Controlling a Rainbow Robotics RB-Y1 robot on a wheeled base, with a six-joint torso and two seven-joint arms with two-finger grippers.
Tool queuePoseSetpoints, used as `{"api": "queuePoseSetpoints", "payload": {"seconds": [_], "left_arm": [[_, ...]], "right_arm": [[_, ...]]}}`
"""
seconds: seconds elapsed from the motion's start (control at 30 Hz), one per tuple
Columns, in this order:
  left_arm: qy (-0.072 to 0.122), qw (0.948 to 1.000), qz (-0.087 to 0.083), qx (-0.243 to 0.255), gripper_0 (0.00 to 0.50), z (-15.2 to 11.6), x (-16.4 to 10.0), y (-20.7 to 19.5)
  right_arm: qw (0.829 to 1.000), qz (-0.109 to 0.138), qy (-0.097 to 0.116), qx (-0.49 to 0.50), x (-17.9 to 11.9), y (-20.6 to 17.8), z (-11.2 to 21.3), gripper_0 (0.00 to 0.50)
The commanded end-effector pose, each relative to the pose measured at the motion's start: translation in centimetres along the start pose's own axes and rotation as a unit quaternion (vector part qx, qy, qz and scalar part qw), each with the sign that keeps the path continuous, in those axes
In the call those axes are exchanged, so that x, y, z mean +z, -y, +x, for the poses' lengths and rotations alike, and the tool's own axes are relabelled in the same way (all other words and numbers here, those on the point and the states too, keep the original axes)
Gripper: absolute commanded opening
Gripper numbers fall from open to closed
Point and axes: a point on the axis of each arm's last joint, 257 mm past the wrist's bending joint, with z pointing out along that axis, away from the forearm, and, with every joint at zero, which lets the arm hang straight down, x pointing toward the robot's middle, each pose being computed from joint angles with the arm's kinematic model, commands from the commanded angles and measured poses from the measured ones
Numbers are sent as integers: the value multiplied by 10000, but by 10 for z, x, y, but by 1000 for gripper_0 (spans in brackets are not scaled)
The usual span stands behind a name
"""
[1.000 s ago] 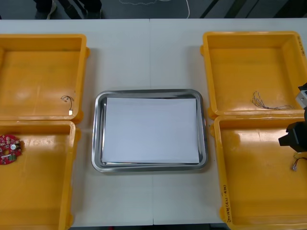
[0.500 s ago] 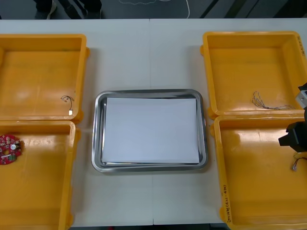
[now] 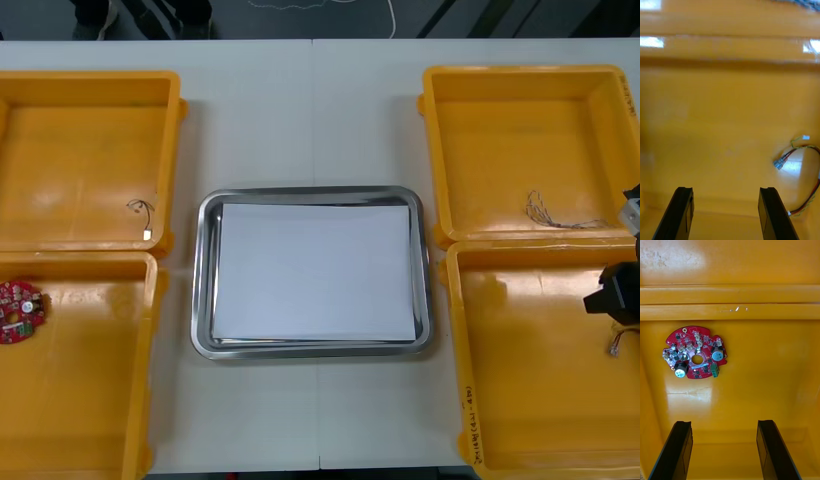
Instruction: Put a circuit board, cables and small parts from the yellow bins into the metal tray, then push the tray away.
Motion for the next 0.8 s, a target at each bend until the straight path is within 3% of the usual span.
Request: {"api": "queuePoseSetpoints", "payload": {"seconds": [0.03, 0.43, 0.8], "left_arm": [[-153, 9998, -58, 120, 500, 12, 7, -5], [-115, 9982, 98, -587, 500, 5, 33, -21], [-154, 9910, 123, -1327, 500, 5, 54, -8]], "right_arm": [[9981, 390, -331, 333, -1, 32, 21, 500], [9870, 418, -456, 1483, 7, 42, 29, 500], [9813, 290, -140, 1897, 31, 57, 29, 500]]}}
